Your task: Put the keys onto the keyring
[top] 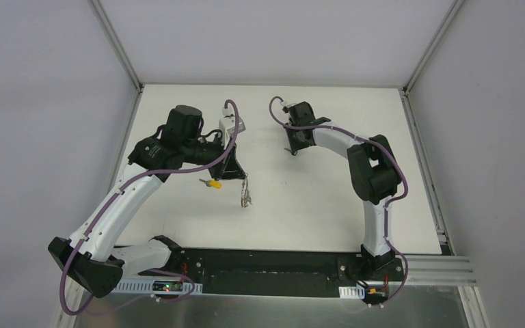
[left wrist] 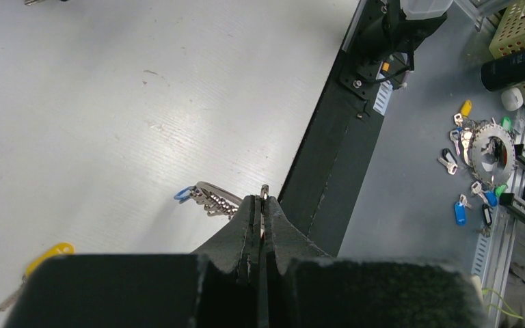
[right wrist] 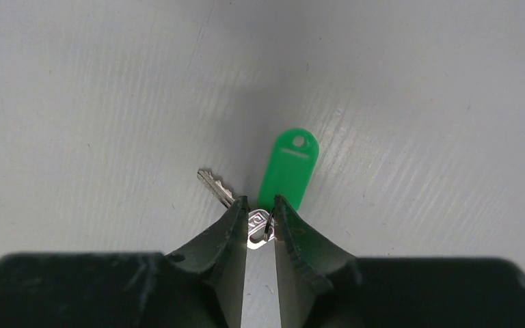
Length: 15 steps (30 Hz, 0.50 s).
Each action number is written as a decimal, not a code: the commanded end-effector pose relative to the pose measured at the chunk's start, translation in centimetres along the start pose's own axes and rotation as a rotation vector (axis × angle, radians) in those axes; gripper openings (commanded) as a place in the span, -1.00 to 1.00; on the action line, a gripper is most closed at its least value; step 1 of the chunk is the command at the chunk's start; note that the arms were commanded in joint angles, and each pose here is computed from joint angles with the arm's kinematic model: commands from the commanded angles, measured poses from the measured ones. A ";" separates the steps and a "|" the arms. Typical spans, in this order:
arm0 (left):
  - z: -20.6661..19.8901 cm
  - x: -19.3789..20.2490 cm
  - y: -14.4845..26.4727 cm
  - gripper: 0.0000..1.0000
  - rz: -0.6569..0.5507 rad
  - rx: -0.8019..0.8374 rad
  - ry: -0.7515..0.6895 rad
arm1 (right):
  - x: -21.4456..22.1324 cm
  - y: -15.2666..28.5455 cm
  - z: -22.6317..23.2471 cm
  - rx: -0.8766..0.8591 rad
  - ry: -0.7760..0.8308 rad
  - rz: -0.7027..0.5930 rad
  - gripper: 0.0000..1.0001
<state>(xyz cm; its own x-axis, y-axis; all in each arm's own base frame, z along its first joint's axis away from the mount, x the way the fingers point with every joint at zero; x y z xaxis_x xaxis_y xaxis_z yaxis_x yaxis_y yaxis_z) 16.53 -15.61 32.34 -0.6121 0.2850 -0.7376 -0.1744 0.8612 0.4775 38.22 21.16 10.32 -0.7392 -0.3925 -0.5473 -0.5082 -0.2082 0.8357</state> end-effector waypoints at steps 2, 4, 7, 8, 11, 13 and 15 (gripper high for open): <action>-0.4 -0.5 0.0 -1.00 -0.032 0.039 -0.013 | -0.1 1.5 -0.6 0.018 -0.004 0.000 -0.57; -0.4 -0.5 0.0 -1.00 -0.032 0.039 -0.013 | -0.1 1.6 -0.7 0.019 -0.006 -0.003 -0.58; -0.4 -0.4 0.0 -1.00 -0.032 0.041 -0.014 | -0.1 1.8 -0.8 0.020 -0.006 -0.008 -0.56; -0.4 -0.4 0.0 -1.00 -0.032 0.040 -0.013 | -0.1 1.9 -0.8 0.021 -0.006 -0.013 -0.54; -0.4 -0.4 0.0 -1.00 -0.033 0.039 -0.014 | -0.1 2.2 -0.9 0.016 -0.009 -0.017 -0.49; -0.4 -0.4 0.0 -1.00 -0.033 0.041 -0.014 | -0.1 2.4 -0.9 0.015 -0.010 -0.021 -0.46; -0.4 -0.4 0.1 -1.00 -0.034 0.041 -0.015 | -0.1 2.4 -1.0 0.014 -0.012 -0.024 -0.45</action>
<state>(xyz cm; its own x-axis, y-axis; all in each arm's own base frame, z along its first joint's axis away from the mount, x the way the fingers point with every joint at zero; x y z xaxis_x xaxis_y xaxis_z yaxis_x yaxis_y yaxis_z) 16.54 -15.70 32.41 -0.6195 0.2763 -0.7348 -0.1742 0.8643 0.4719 37.90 20.41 10.33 -0.7459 -0.3874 -0.5417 -0.5054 -0.2005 0.8393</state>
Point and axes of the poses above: each gripper's point midway between its finger pads, its own y axis back along the fingers, its own z axis along the line the jaws close on, x = y × z, the point moved 9 cm from there along y, back along the fingers, and after that the axes turned 6 degrees about y, right-handed, at the moved point
